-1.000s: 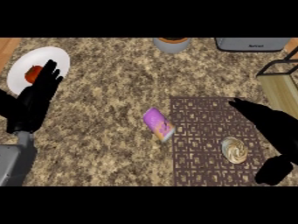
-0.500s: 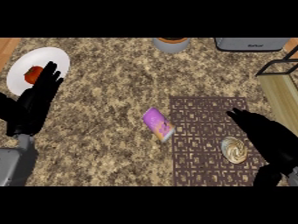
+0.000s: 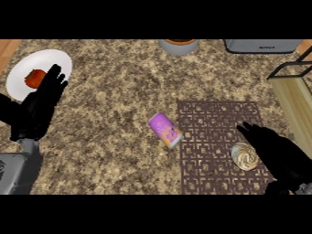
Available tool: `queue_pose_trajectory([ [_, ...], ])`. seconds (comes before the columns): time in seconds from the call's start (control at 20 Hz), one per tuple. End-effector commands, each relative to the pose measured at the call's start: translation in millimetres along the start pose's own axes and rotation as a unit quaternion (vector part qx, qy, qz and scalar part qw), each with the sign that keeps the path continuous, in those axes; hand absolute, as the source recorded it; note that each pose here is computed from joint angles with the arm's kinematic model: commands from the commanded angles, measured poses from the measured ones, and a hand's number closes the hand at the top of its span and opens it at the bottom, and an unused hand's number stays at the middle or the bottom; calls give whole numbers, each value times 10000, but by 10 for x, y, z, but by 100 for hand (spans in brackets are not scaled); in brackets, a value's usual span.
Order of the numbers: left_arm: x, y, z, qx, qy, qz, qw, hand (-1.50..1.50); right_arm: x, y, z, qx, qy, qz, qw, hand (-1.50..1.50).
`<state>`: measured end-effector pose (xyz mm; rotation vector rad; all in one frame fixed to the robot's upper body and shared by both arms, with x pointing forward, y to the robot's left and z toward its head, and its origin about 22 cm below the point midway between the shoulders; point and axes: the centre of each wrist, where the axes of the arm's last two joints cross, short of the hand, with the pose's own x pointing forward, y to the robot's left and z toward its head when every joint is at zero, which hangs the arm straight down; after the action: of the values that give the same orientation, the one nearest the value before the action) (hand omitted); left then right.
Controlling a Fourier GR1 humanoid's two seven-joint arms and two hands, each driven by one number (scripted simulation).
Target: Pick the cupcake from the placemat and place it in the tiered shelf
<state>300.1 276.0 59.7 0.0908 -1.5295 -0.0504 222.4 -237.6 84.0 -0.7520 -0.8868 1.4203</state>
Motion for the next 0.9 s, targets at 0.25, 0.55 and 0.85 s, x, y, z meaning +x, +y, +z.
queue_pose_trajectory([
  [0.25,149,22,-107,32,-12,15,10000,0,-193,222,-314,-95,52,-157,9998,-150],
  [0.55,229,12,102,-81,78,-4,9999,0,70,346,-431,7,25,-249,9997,-150],
  [0.85,-61,-97,38,-69,-34,21,10000,0,-72,513,-736,167,71,-240,9995,-150],
])
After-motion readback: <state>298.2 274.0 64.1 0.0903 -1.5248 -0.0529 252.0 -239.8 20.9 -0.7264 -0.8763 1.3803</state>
